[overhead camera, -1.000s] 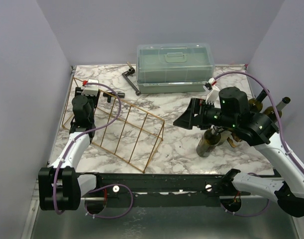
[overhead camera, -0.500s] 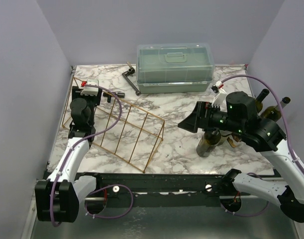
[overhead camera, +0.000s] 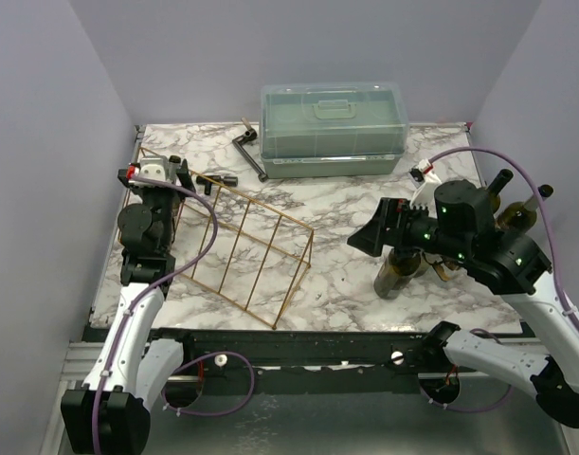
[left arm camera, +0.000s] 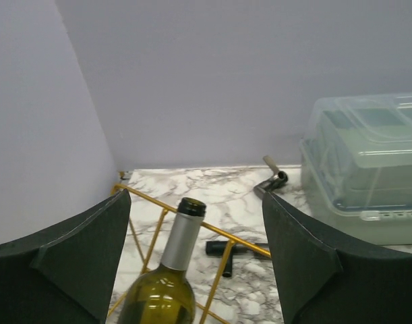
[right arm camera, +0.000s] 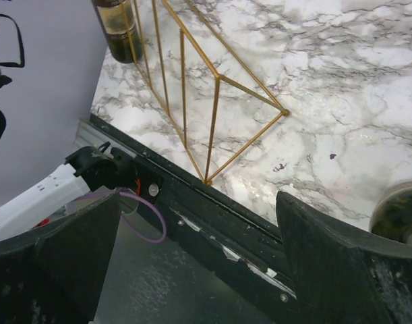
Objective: Put the wine bottle on the wine rack
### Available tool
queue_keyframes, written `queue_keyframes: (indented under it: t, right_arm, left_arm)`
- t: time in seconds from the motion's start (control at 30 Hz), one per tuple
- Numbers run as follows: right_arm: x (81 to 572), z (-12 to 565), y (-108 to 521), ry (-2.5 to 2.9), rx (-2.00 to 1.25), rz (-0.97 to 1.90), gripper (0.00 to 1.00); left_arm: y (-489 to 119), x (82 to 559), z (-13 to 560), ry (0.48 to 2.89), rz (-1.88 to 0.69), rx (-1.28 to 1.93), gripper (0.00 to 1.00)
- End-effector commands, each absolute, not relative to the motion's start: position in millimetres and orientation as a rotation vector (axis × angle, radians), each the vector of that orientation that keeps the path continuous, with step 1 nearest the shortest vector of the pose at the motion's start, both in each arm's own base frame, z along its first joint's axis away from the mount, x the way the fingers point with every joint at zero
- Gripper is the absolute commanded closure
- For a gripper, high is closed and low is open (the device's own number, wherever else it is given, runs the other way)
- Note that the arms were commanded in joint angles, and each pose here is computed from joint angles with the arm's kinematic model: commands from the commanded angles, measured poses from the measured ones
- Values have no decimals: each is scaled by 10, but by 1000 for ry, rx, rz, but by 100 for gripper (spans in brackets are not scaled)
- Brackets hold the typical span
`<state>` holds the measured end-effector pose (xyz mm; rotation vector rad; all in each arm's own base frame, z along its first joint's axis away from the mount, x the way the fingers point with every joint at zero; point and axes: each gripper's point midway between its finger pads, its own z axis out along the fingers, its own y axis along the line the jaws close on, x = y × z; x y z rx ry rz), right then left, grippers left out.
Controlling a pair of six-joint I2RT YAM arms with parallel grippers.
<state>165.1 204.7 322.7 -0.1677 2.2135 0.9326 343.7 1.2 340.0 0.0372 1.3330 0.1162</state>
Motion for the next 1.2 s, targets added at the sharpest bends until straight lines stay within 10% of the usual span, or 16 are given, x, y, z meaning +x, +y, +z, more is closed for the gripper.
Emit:
queue_keyframes:
  t: [0.0, 0.13, 0.63, 1.17]
  right_arm:
    - [1671, 3264, 1828, 2191, -118, 821, 0]
    - [1755, 3327, 1520, 2158, 8, 668, 0]
    - [1681, 3484, 720, 2050, 277, 388, 0]
    - [1811, 2820, 894, 2182, 402, 344, 7]
  left_arm:
    - [-356, 3514, 3457, 1346, -149, 26, 20]
    - [-620, 3563, 3481, 1374, -302, 57, 1]
    - [-1852, 3072, 3458, 1348, -502, 446, 1]
    - [-1805, 3136, 3377, 1384, -419, 422, 1]
